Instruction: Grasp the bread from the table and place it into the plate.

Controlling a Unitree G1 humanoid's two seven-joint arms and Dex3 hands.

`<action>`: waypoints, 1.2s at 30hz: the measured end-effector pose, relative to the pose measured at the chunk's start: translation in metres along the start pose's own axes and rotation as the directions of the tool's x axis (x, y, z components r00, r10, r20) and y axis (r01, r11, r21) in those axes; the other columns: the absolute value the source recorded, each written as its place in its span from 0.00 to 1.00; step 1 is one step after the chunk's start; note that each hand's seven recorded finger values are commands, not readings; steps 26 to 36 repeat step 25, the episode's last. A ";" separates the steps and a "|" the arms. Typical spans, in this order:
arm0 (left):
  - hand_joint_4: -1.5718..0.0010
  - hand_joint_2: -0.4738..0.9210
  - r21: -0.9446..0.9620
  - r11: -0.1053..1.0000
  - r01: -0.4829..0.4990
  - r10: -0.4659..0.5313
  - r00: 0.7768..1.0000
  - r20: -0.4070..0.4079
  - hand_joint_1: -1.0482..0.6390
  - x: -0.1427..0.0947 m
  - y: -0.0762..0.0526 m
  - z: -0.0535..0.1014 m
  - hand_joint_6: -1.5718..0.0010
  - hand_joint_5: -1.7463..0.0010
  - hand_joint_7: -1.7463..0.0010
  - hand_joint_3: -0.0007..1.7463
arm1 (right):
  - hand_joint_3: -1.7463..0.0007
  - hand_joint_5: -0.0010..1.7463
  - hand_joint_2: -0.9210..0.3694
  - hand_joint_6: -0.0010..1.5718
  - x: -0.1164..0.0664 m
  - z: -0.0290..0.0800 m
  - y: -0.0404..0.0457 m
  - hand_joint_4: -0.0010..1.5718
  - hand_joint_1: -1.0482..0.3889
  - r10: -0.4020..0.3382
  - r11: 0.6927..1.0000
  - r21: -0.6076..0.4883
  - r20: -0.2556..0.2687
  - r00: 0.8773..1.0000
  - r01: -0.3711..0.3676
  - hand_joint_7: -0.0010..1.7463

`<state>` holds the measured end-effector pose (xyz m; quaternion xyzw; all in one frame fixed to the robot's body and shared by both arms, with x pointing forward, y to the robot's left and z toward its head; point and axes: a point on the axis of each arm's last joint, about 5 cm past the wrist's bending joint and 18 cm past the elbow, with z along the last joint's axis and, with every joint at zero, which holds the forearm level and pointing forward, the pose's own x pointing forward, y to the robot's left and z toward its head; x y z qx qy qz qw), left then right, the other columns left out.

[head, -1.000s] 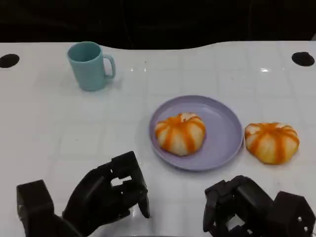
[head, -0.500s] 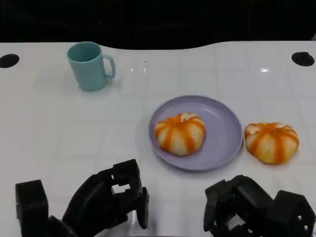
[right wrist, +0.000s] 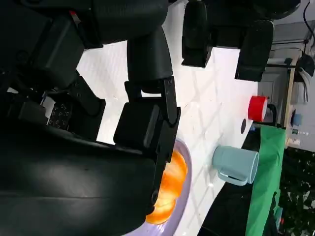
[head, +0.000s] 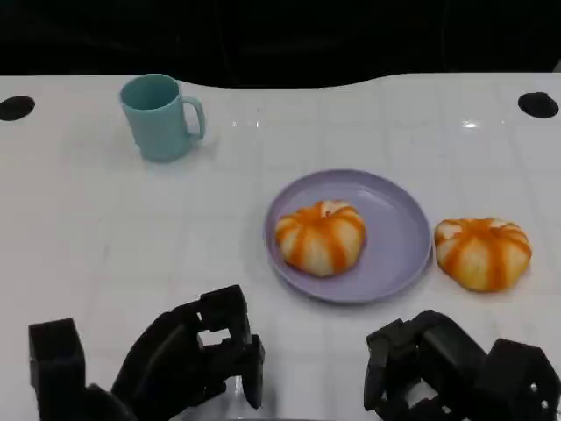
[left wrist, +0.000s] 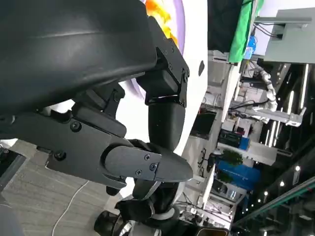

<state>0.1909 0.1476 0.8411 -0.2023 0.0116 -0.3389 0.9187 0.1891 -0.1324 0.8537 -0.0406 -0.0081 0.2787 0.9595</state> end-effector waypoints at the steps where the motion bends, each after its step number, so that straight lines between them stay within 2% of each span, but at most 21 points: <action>1: 0.45 1.00 -0.001 1.000 0.003 -0.003 1.000 -0.001 0.20 0.000 0.000 0.000 0.58 0.00 0.00 0.10 | 0.21 0.74 0.63 1.00 0.000 0.000 -0.0002 0.98 0.00 0.000 1.000 -0.002 -0.001 1.000 0.000 0.60; 36: 0.45 1.00 -0.022 1.000 0.014 -0.015 1.000 -0.025 0.21 -0.001 0.003 0.000 0.58 0.00 0.00 0.08 | 0.23 0.74 0.60 1.00 -0.001 0.000 -0.0012 0.98 0.00 -0.007 1.000 -0.022 0.003 1.000 0.007 0.61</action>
